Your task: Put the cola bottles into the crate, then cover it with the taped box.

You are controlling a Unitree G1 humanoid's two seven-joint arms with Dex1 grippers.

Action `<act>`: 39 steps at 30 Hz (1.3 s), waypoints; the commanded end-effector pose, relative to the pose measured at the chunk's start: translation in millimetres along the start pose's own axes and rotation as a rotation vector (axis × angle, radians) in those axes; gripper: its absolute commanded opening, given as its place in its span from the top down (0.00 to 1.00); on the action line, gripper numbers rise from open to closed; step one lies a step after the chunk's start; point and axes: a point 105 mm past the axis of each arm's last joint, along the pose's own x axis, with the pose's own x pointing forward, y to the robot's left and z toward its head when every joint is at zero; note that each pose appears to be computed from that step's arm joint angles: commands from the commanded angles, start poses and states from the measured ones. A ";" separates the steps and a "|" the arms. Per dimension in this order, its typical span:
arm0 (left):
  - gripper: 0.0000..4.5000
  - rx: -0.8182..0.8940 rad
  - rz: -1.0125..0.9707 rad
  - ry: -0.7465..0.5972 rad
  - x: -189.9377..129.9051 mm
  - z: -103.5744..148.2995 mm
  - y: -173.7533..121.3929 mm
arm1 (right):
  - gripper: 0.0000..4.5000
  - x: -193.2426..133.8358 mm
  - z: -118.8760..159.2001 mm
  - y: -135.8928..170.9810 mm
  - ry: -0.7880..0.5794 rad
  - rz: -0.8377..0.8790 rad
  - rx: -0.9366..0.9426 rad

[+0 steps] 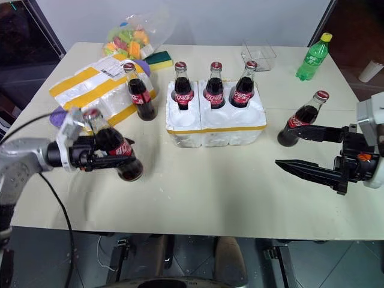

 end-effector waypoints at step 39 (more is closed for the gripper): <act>0.01 0.435 0.086 -0.160 118.5 94.3 43.8 | 0.00 27.4 -2.9 -4.1 -0.151 -0.142 0.023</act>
